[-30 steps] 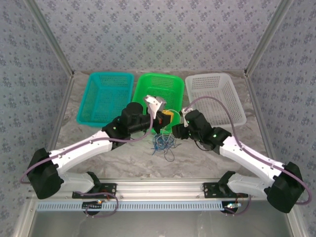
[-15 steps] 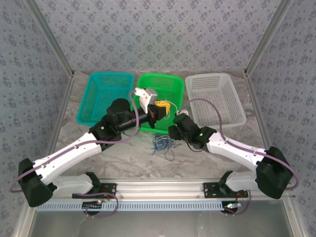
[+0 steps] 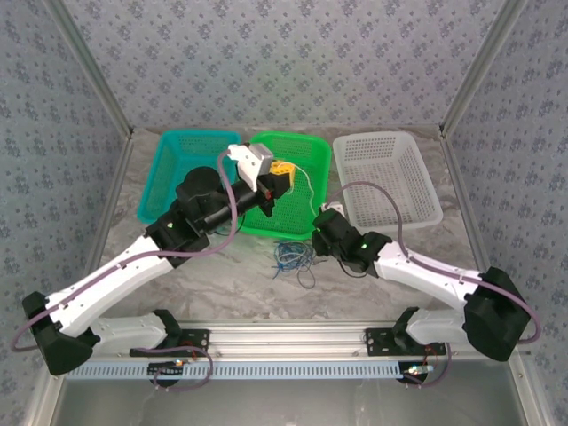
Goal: Untangle the cables
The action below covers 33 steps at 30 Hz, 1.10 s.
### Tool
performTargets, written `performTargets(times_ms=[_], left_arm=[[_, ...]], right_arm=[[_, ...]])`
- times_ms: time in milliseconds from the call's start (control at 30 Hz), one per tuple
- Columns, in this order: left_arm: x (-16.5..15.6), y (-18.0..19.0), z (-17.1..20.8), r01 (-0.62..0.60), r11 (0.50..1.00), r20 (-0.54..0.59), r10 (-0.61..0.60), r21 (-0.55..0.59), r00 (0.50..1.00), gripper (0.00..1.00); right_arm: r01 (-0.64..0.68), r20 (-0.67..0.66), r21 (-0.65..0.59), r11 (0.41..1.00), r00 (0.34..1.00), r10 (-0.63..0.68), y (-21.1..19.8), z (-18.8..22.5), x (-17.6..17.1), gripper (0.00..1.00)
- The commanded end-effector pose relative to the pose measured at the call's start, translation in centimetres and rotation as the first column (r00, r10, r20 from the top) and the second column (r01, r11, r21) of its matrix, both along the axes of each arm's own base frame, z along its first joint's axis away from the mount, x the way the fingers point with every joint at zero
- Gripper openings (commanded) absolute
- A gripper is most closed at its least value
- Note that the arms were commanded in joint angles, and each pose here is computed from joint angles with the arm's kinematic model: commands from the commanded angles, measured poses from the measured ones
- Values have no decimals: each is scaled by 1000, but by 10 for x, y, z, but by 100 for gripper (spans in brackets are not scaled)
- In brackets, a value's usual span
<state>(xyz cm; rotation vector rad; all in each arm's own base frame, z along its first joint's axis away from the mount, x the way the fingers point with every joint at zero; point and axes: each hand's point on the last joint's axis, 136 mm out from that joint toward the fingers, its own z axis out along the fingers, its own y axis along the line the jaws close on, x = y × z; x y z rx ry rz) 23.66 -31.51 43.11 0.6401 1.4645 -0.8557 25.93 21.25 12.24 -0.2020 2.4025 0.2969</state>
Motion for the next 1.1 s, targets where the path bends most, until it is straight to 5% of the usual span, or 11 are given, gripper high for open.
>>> performTargets(times_ms=[0,200,333,433,700,833,900,967,1067], left_arm=[[4,20,26,-89,996,75,88,4,993,0],[32,36,1,-176,983,24,175,59,984,0],[60,42,-25,-216,971,-33,220,103,975,0],[73,39,-41,-206,970,-69,216,128,974,0],[113,35,-72,-188,967,-130,212,173,969,0],[107,24,-63,-103,984,-155,125,144,980,0],[103,25,-58,-97,987,-150,116,128,982,0],[104,31,-55,-128,984,-134,145,125,980,0],[110,35,-59,-150,978,-123,168,143,978,0]], right_arm=[[-12,24,-24,1000,1000,13,-8,17,-5,19],[-53,71,-96,994,996,60,-19,53,-7,10],[-146,37,-90,985,988,150,-3,74,1,26],[-207,18,-45,977,978,208,17,75,5,27],[-199,45,-2,980,979,198,35,70,29,3],[-159,17,-33,987,987,160,32,55,38,20],[-152,0,-30,988,988,152,32,45,39,16],[-150,-11,-13,989,989,150,33,37,40,0],[-152,2,2,988,988,152,34,39,43,0]])
